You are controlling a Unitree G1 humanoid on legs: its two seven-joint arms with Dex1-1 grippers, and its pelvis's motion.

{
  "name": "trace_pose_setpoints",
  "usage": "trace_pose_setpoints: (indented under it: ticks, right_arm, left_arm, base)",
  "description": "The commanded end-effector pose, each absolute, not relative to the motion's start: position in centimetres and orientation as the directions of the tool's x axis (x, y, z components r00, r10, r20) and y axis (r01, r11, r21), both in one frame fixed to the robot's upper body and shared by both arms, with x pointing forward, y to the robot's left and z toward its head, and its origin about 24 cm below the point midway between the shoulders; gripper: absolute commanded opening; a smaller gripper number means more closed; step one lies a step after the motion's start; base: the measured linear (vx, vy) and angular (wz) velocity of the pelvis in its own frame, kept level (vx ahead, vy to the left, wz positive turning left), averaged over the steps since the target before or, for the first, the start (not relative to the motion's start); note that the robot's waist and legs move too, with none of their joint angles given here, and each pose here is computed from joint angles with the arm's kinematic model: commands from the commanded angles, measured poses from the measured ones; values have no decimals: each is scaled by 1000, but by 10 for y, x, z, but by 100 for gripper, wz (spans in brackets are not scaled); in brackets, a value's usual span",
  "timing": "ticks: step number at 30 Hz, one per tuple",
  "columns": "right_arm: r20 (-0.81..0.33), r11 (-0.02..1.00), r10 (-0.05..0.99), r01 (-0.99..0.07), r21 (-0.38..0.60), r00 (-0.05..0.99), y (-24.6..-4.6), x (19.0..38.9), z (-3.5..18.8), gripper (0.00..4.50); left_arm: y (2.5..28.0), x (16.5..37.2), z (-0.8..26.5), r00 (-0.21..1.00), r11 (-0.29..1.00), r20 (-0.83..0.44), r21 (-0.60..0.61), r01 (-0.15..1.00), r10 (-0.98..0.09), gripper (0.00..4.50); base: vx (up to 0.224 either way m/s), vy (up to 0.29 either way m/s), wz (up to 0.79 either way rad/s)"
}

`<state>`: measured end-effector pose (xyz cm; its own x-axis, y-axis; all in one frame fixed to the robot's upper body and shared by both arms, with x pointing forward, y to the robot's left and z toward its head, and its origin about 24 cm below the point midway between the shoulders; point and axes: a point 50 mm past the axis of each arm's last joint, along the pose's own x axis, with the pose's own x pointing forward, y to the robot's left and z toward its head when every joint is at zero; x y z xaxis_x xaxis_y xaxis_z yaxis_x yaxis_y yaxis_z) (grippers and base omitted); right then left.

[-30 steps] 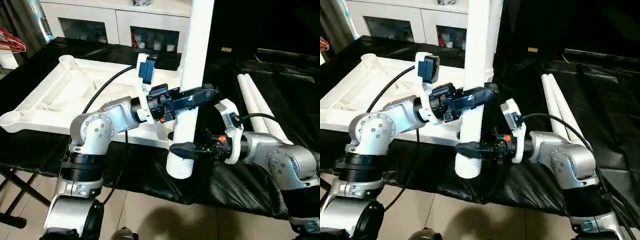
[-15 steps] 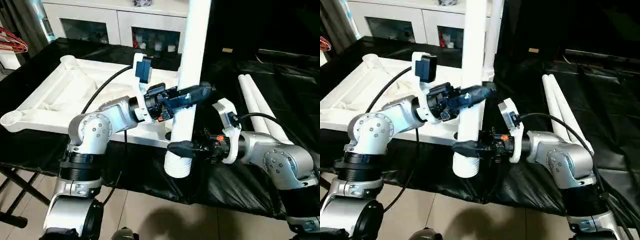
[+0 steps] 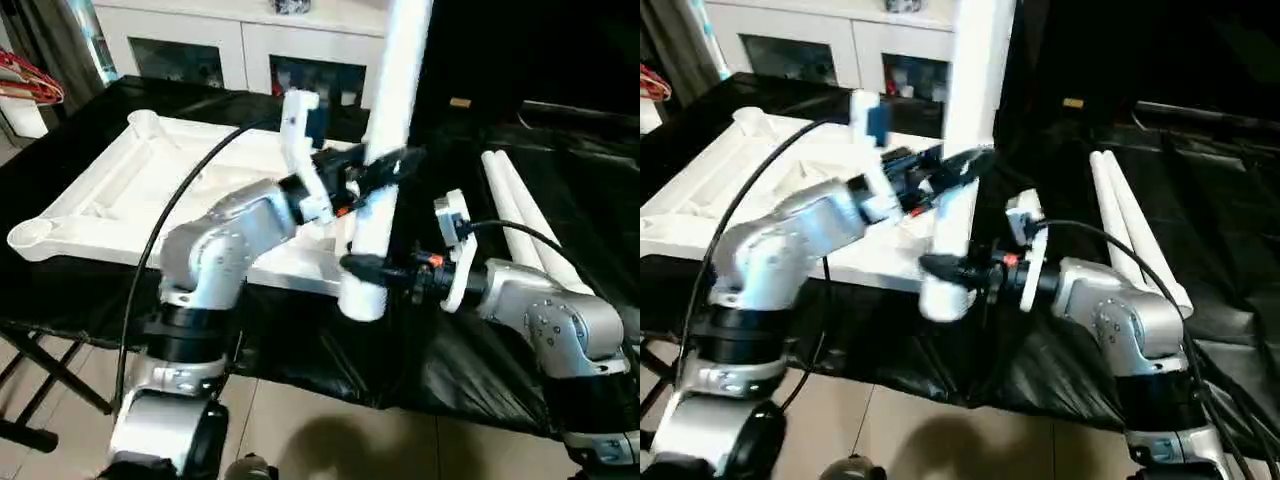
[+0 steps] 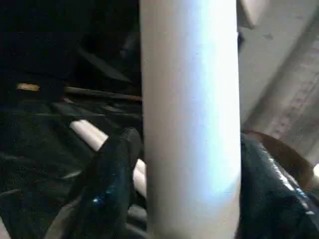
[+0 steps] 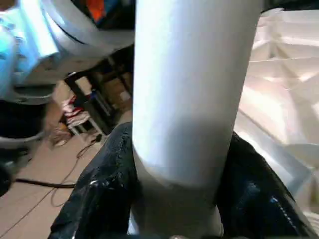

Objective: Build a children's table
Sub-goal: Pick table leg

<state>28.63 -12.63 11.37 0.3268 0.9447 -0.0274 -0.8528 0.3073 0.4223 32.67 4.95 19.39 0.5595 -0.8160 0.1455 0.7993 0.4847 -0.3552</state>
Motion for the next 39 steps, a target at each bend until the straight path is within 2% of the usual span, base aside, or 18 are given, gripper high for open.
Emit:
trace_pose_setpoints:
  ticks: [1,9,12,13,15,17,18,19,21,30,39]
  right_arm:
    - [35,258,958,-905,337,286,-119,284,130,188]
    - [22,298,947,-900,318,321,-120,286,129,188]
    - [-9,324,941,-897,302,337,-121,288,128,188]
    - [-27,341,937,-892,298,349,-122,290,127,223]
    - [-68,364,930,-877,313,362,-124,293,124,258]
    - [-77,367,929,-876,313,362,-125,294,124,258]
    - [-100,379,925,-875,300,366,-126,297,124,265]
    - [-109,385,923,-874,296,369,-126,297,124,293]
    - [-136,395,919,-870,294,371,-127,299,122,303]
    - [-182,375,926,-865,333,332,-124,299,116,303]
    - [-177,391,920,-852,349,350,-118,306,114,303]
  left_arm:
    - [62,337,191,674,603,110,-360,712,-730,249]
    - [50,332,192,656,585,136,-347,734,-742,192]
    - [46,331,193,650,593,130,-306,745,-749,188]
    - [45,330,193,645,594,126,-287,751,-754,187]
    - [41,329,194,629,585,125,-265,767,-767,185]
    - [40,328,194,617,579,119,-245,777,-778,185]
    - [38,327,193,604,579,102,-197,791,-790,185]
    - [37,327,193,600,577,99,-188,795,-794,185]
    - [35,326,192,592,572,94,-174,801,-801,185]
    - [33,324,193,572,552,100,-173,816,-814,184]
    - [31,321,191,539,521,97,-164,838,-837,184]
  base:
    - [0,0,0]
    - [0,0,0]
    - [0,0,0]
    - [0,0,0]
    - [0,0,0]
    - [0,0,0]
    - [0,0,0]
    - [0,0,0]
    - [0,0,0]
    - [0,0,0]
    - [0,0,0]
